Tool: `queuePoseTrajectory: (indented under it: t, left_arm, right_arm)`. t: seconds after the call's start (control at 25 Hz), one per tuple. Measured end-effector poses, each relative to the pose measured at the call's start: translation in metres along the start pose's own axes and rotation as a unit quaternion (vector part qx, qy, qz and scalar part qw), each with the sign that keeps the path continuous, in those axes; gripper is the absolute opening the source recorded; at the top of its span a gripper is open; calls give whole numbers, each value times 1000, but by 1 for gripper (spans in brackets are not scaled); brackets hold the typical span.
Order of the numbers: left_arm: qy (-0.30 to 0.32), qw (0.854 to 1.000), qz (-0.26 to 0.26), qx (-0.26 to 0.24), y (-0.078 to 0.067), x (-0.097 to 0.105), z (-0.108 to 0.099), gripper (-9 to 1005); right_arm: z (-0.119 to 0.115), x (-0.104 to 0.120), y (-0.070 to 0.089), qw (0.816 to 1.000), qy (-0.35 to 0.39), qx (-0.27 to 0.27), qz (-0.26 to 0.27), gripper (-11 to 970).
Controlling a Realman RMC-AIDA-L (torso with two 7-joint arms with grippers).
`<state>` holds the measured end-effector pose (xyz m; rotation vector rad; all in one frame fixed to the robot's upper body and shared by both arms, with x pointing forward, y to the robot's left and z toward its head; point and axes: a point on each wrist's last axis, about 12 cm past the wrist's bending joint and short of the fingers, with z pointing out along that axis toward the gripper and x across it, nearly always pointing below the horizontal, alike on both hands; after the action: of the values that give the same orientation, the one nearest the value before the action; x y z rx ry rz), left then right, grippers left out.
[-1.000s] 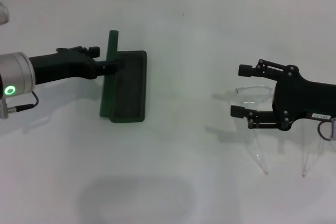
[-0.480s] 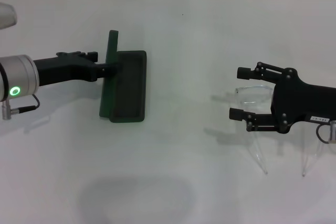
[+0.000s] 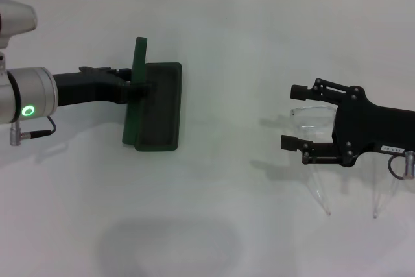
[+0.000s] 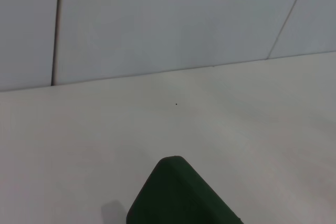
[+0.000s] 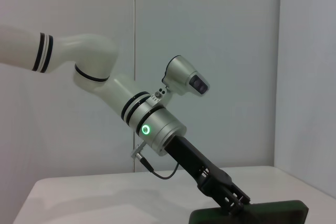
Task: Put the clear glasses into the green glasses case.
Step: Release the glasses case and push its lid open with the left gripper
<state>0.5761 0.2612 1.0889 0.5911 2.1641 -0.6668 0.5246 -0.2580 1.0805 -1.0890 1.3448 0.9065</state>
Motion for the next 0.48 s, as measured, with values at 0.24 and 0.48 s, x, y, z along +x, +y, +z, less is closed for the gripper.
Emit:
queuePoseTrajectory:
  t: [0.24, 0.48]
  left_arm:
    - [0, 1000, -2, -2, 1, 0, 0, 646]
    - [0, 1000, 4, -1, 0, -2, 0, 524]
  right_arm:
    - [0, 0, 0, 1000, 0, 0, 0, 854]
    - [0, -1, -2, 1000, 1, 1, -3, 852]
